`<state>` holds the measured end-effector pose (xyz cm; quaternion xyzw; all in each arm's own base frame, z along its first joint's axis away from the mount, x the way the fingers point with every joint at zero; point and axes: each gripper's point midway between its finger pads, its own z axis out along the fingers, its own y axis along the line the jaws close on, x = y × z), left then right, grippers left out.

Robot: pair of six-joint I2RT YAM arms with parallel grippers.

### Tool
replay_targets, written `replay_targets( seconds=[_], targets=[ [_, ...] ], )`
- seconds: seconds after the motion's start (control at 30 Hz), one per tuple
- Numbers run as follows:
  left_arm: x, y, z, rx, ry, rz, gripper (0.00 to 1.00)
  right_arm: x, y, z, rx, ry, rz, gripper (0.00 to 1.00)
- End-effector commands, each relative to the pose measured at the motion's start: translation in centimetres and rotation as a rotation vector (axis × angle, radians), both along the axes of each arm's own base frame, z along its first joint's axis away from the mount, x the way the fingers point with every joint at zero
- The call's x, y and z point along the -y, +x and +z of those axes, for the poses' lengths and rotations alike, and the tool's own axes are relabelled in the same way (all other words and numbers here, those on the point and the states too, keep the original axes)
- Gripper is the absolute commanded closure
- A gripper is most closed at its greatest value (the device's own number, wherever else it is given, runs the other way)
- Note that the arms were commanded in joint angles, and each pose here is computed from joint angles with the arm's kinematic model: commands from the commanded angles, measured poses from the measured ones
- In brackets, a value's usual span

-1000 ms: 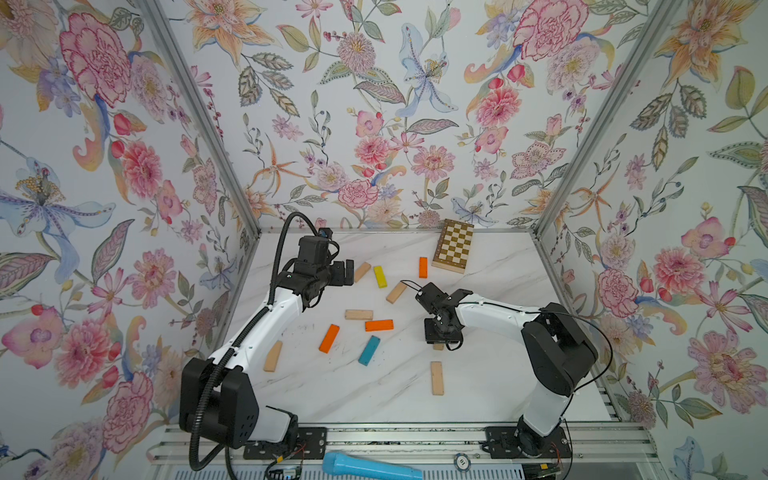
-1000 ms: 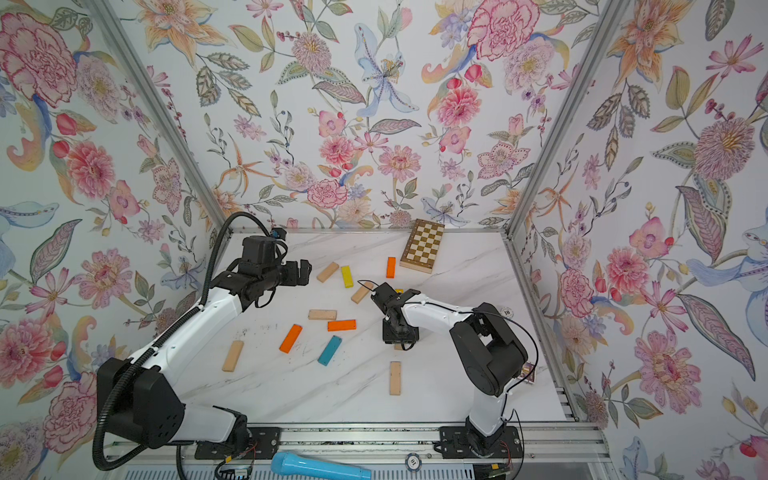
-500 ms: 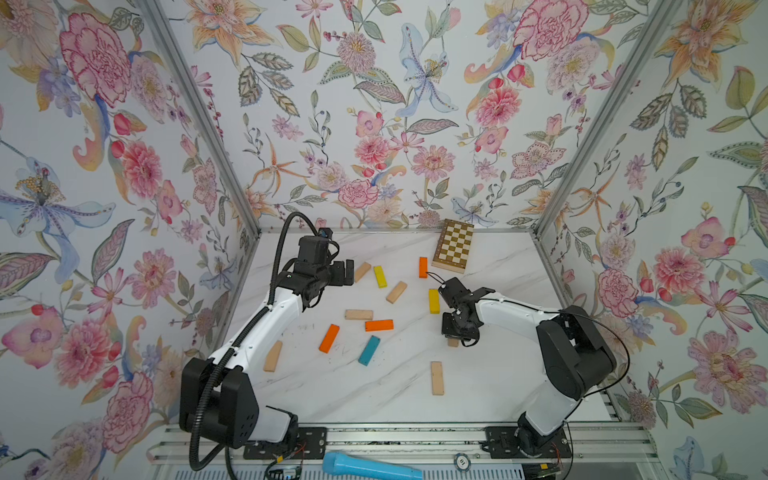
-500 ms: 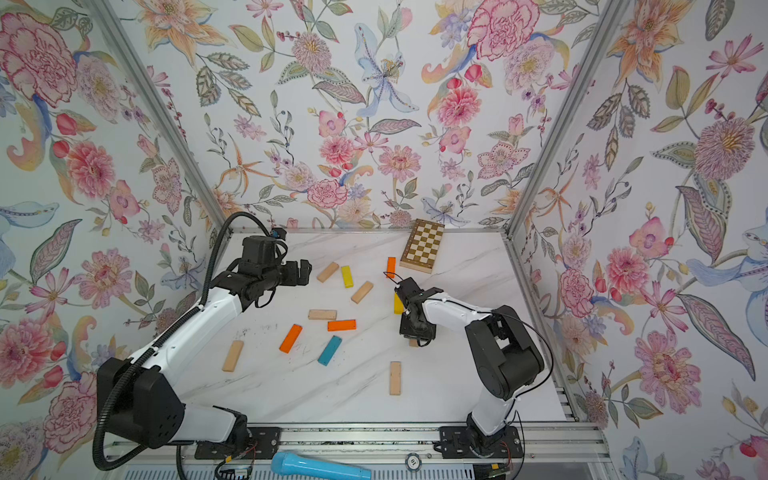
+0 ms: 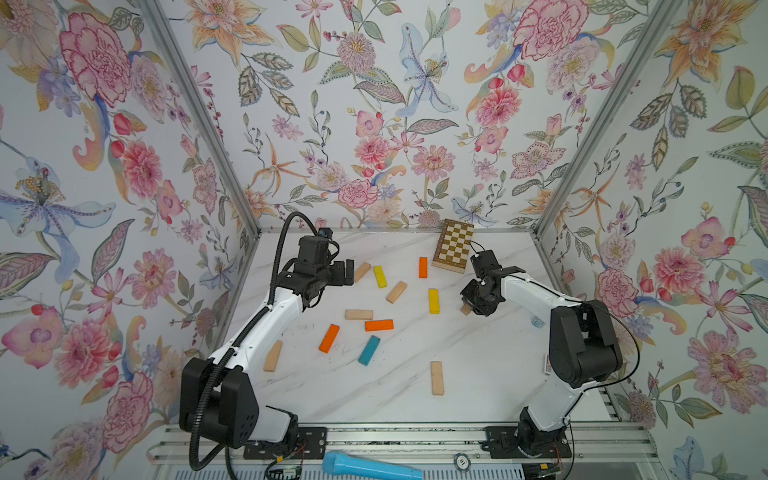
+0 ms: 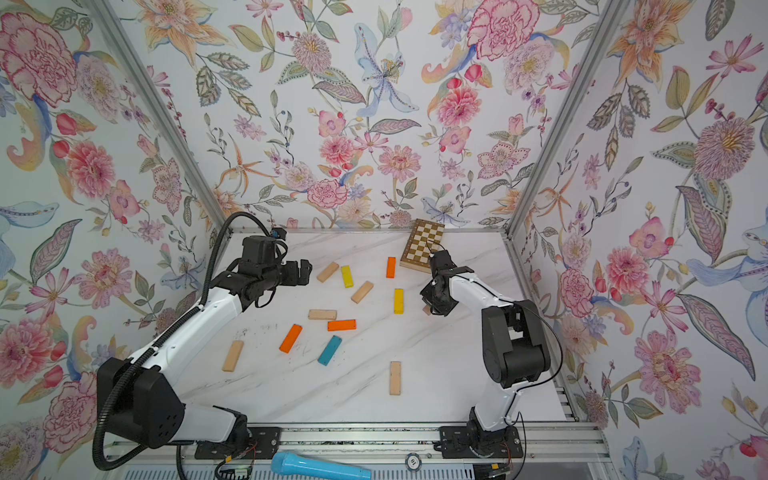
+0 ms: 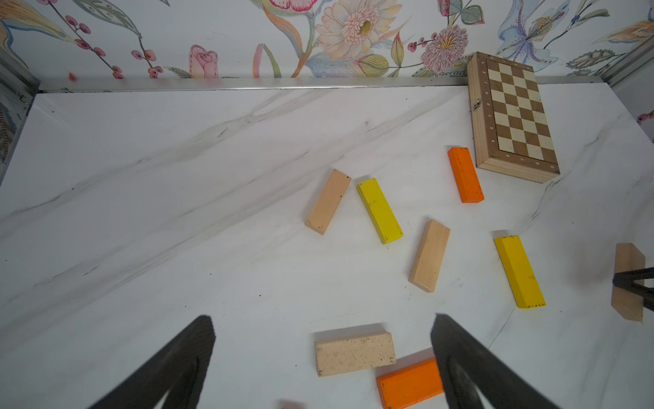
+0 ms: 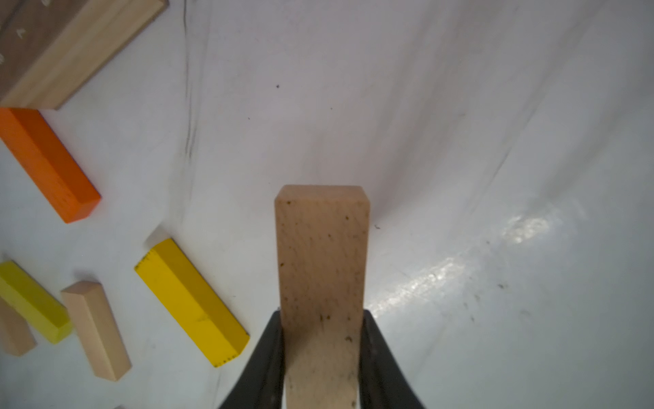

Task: Assemble the number 6 with building blocks
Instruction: Pick up the building block from the center of the board, then assemble the building block at the center of the board.

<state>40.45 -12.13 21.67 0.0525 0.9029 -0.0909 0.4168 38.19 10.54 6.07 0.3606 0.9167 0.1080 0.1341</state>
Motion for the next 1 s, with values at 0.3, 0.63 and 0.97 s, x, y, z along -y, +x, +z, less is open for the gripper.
replay_targets(
  seconds=[0.3, 0.63, 0.97],
  targets=[
    [0.8, -0.4, 0.6, 0.013, -0.035, -0.023, 0.01, -0.5, 2.5, -1.3, -0.054, 0.220, -0.541, 0.77],
    [1.1, -0.4, 0.4, 0.009, -0.035, -0.029, 0.01, -1.9, 3.3, -1.4, -0.049, 0.233, -0.721, 0.74],
    [1.3, -0.5, 0.5, 0.014, -0.026, -0.035, 0.01, -2.3, 5.0, -2.0, -0.078, 0.193, -0.762, 0.75]
  ],
)
